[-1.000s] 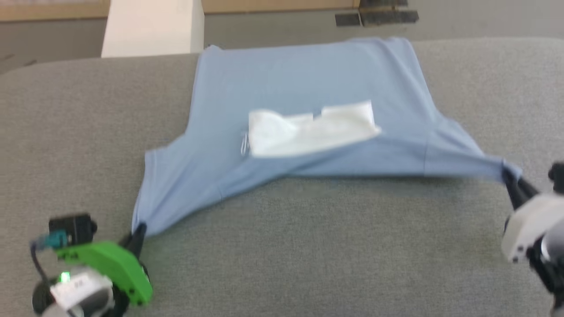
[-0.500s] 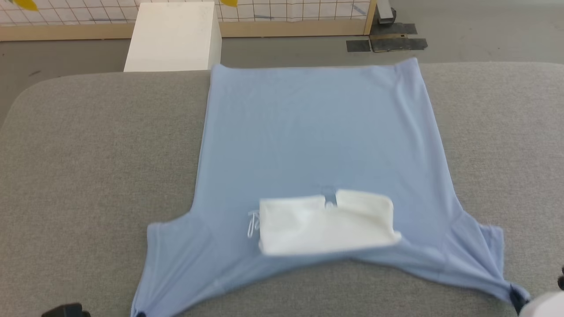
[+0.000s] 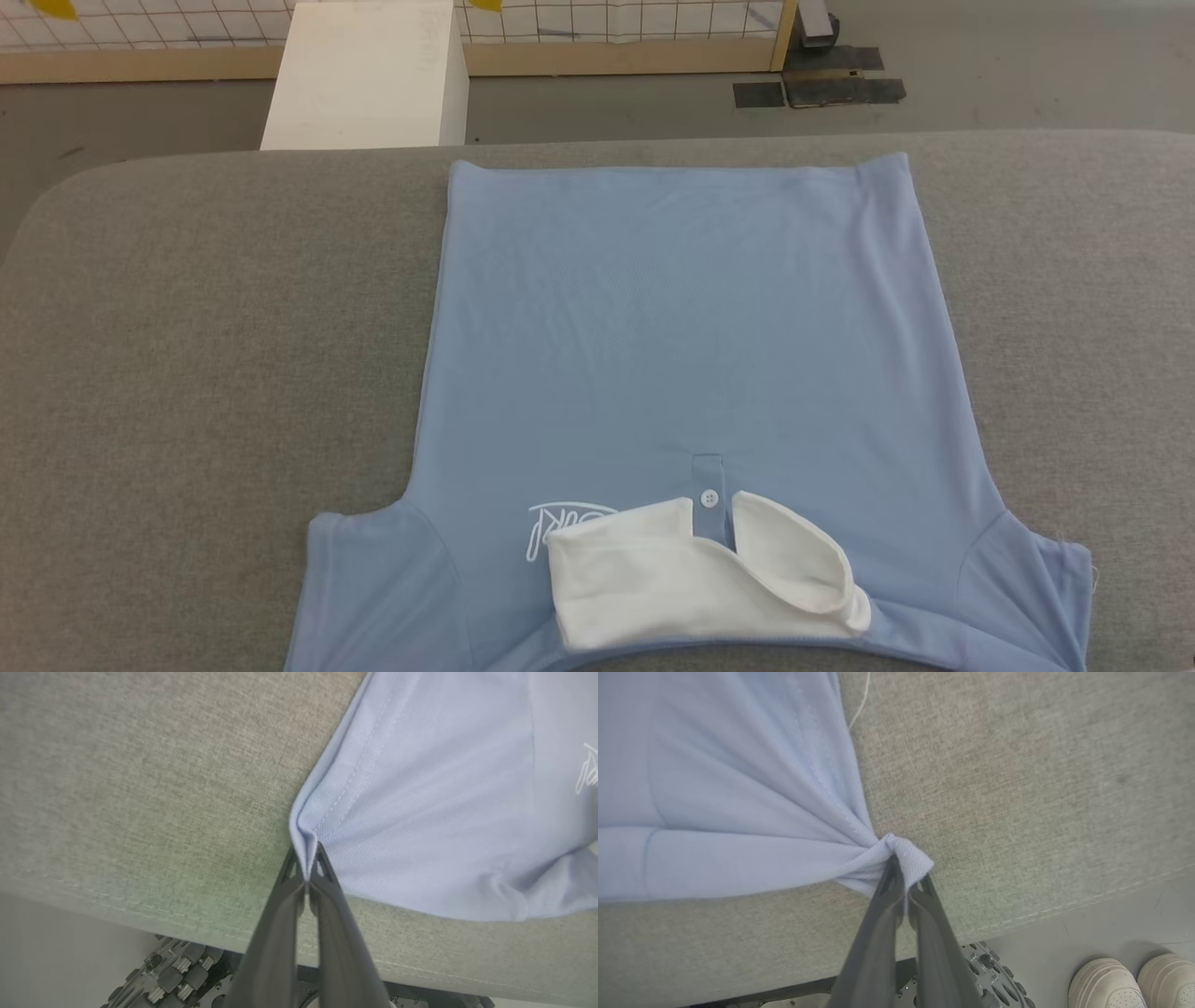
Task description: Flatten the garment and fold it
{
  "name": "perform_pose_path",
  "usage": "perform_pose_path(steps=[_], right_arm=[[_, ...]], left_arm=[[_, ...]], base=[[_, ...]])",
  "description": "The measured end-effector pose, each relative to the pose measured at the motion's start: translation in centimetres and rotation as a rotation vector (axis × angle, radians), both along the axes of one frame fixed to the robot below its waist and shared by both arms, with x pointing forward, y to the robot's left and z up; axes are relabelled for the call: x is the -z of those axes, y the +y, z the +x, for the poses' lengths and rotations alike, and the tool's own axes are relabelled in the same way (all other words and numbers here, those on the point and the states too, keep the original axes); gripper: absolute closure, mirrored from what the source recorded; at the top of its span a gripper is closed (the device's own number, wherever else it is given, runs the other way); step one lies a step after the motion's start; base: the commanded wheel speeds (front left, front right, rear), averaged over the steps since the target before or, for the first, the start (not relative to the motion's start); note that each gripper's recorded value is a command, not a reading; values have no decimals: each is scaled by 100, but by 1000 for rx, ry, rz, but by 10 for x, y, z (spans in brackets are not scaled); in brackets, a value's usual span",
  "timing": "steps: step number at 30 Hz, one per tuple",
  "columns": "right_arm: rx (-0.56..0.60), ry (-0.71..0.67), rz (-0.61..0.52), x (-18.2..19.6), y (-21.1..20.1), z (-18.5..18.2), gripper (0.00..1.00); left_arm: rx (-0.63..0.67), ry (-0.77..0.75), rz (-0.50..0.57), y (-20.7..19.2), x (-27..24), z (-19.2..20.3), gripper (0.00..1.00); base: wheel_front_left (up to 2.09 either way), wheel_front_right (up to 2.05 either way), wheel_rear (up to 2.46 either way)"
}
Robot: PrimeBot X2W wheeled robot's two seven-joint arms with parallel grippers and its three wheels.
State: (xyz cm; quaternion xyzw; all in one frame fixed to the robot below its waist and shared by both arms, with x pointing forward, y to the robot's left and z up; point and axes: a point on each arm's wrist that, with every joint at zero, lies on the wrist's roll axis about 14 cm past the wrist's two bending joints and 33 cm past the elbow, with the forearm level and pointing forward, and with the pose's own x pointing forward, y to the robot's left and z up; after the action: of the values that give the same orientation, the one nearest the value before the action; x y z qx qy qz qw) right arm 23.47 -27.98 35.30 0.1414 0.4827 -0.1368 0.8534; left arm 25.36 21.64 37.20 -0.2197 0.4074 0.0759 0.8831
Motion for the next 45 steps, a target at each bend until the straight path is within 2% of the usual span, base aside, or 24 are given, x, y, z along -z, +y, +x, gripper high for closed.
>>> perform_pose_path(steps=[3, 4, 5, 6, 9, 11, 17, 21, 26, 34, 40, 45], right_arm=[[-3, -8, 4, 2, 2, 1, 100], [-5, -14, 4, 2, 2, 2, 78], [-8, -26, 1, 1, 3, 5, 16], [-7, -33, 2, 0, 3, 6, 0], [-8, -100, -19, -10, 1, 19, 0], [-20, -200, -27, -28, 4, 44, 0], [-94, -577, -162, -109, 12, 135, 0], [-156, -766, -222, -151, 29, 190, 0], [-195, -887, -252, -175, 36, 248, 0], [-211, -852, -239, -168, 34, 330, 0], [-248, -663, -216, -131, 38, 378, 0], [-276, -472, -210, -92, 41, 402, 0]], left_arm=[[11, -14, -9, -5, -1, 3, 100], [14, -19, -11, -6, -1, 4, 100], [17, -25, -14, -7, -2, 6, 100], [19, -32, -16, -8, -3, 7, 100], [23, -45, -18, -10, -4, 10, 100], [27, -47, -18, -10, -4, 11, 100], [51, -82, -24, -17, -8, 22, 100], [62, -97, -20, -19, -9, 30, 100], [75, -115, -12, -20, -11, 40, 100], [76, -125, 0, -19, -7, 58, 100], [73, -128, 9, -19, 0, 73, 100], [62, -120, 8, -19, 10, 81, 100]], base=[[0, 0, 0], [0, 0, 0], [0, 0, 0], [0, 0, 0], [0, 0, 0], [0, 0, 0], [0, 0, 0], [0, 0, 0], [0, 0, 0], [0, 0, 0], [0, 0, 0], [0, 0, 0]])
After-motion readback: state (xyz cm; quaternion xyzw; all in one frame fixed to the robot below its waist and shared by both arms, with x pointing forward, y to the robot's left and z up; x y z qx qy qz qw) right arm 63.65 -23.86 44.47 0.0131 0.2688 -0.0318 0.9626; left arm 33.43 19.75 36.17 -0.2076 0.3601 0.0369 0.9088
